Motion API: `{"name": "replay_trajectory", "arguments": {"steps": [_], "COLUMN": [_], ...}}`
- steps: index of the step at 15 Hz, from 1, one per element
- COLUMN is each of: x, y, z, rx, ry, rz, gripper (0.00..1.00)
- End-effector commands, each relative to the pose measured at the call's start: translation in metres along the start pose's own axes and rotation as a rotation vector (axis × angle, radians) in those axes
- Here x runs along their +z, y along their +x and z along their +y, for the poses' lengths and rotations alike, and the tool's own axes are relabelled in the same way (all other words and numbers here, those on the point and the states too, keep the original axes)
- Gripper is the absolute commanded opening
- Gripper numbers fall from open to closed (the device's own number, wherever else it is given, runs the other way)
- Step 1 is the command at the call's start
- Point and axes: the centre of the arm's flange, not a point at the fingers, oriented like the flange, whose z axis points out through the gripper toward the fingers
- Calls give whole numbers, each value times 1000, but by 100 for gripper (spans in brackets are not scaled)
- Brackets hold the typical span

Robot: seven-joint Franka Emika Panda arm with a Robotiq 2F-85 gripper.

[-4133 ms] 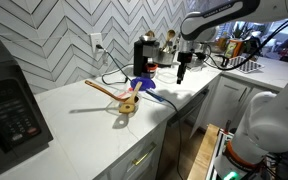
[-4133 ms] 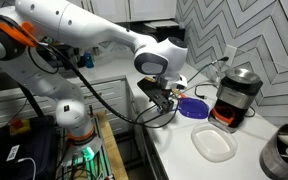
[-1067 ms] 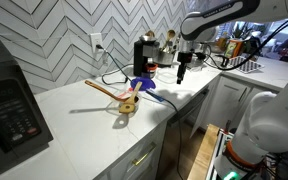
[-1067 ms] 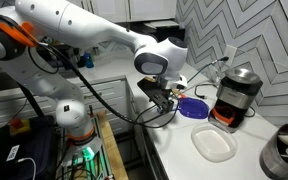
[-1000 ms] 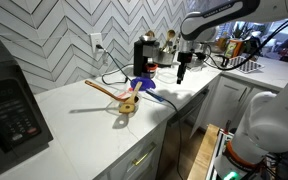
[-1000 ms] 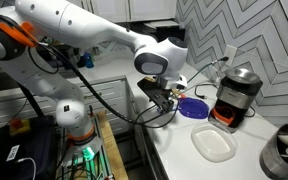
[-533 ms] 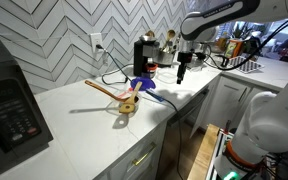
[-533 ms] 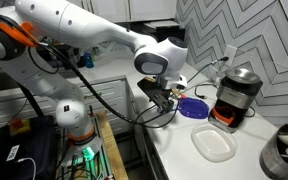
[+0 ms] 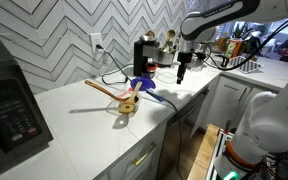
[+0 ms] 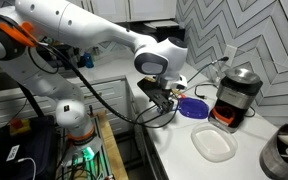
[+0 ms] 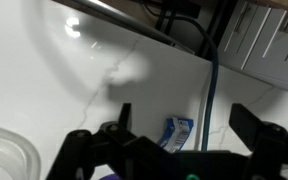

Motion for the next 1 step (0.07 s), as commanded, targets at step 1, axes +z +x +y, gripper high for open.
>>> {"name": "replay_trajectory", "arguments": {"steps": [1], "x": [0], "y": [0], "z": [0], "rx": [0], "ry": [0], "rz": [0], "gripper": [100]}}
